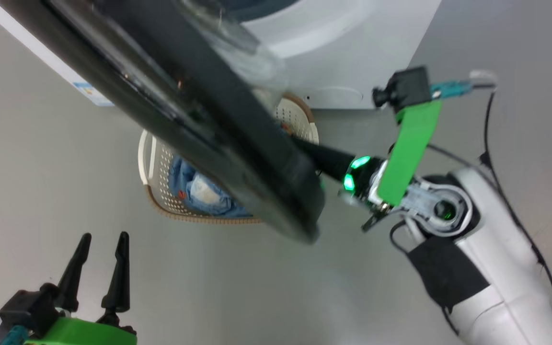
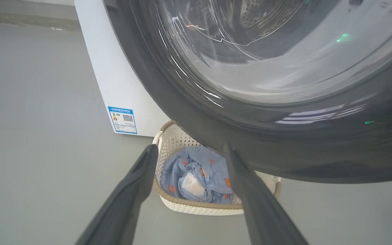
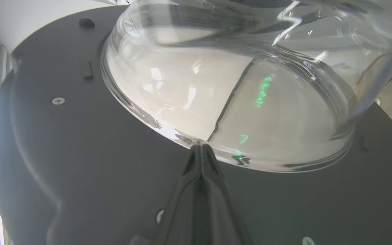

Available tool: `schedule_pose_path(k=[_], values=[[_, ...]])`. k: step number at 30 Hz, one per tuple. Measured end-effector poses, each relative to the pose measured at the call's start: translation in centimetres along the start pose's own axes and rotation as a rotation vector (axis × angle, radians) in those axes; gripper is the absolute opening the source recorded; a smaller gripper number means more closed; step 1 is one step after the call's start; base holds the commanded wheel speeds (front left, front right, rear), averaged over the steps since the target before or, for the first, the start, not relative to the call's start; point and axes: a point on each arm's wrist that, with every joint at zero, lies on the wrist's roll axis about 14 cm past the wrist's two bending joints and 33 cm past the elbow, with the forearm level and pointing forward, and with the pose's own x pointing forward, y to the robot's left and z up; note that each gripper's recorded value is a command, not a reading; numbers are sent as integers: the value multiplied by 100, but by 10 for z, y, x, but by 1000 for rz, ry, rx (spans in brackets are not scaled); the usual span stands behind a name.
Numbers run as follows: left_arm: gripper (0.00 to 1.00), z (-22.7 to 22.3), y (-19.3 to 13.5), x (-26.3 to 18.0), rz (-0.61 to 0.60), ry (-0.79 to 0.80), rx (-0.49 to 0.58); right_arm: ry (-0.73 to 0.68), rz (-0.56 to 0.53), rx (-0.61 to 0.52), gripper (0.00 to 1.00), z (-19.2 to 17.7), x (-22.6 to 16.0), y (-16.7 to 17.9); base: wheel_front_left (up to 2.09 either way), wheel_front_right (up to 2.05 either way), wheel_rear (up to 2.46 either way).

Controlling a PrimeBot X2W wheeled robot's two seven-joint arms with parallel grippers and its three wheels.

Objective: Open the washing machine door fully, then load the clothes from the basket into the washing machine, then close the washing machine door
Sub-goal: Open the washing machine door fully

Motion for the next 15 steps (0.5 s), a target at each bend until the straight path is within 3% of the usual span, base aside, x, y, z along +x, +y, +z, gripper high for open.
schedule_pose_path(k=[15], values=[[100,26,14,-44,75,-76,-70,115,66,56,0,-77,34,35,0,0,0]])
